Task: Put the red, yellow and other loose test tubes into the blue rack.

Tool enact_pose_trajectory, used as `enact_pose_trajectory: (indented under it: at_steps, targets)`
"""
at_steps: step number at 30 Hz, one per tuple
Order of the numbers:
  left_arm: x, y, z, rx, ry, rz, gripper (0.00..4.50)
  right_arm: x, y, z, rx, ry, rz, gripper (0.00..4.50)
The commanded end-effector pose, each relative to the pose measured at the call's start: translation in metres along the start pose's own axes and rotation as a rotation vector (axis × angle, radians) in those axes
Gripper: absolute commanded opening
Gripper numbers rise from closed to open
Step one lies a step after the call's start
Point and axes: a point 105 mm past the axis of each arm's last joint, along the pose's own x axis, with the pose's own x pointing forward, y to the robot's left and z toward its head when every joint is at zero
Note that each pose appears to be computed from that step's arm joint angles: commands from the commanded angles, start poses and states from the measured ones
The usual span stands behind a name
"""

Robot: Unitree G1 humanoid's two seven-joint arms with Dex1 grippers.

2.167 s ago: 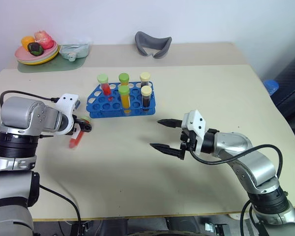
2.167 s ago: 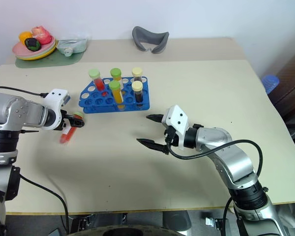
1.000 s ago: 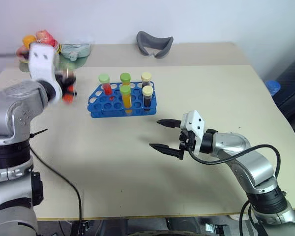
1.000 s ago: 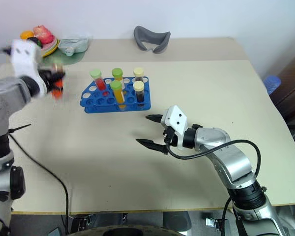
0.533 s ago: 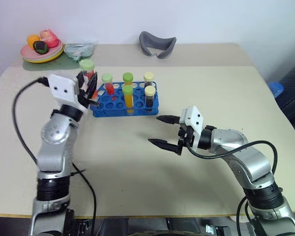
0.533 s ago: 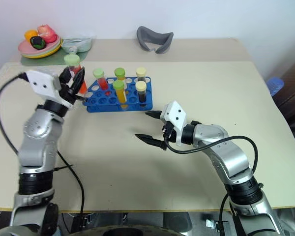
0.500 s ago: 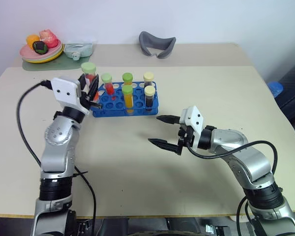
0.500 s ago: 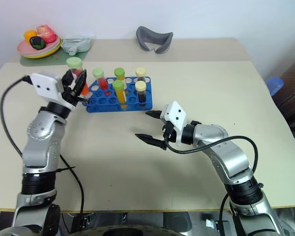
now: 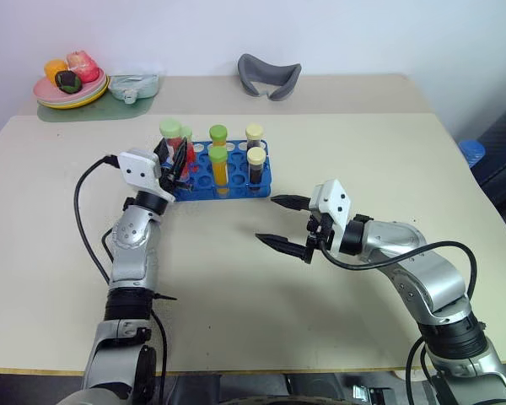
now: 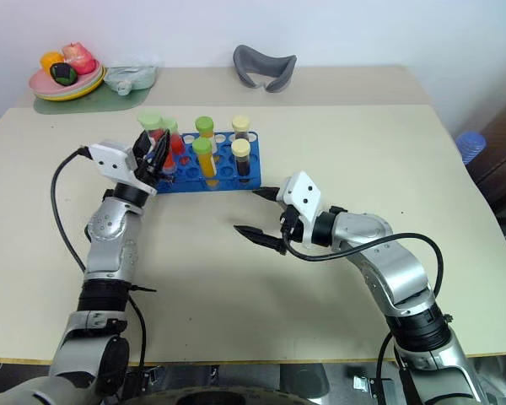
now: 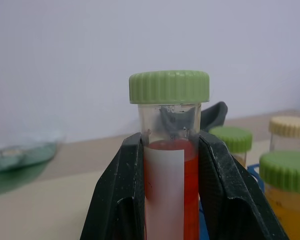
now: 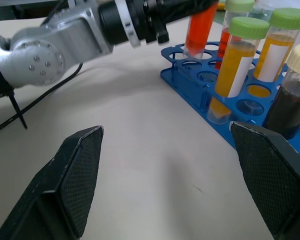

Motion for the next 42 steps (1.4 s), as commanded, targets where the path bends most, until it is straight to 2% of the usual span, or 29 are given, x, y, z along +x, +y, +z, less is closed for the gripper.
enact_pose_trajectory:
  at_steps: [1, 20, 42]
  targets:
    - [0.008, -0.01, 0.01, 0.03, -0.051, -0.036, 0.88, -0.003, -0.002, 0.008, -0.021, -0.028, -0.016, 4.15]
    - [-0.003, -0.001, 0.001, 0.062, -0.013, -0.004, 0.88, -0.003, -0.002, 0.006, -0.017, -0.026, -0.015, 4.15]
    - [-0.002, -0.015, -0.003, 0.027, 0.001, -0.04, 0.88, -0.001, 0.001, 0.005, -0.009, -0.03, -0.013, 4.15]
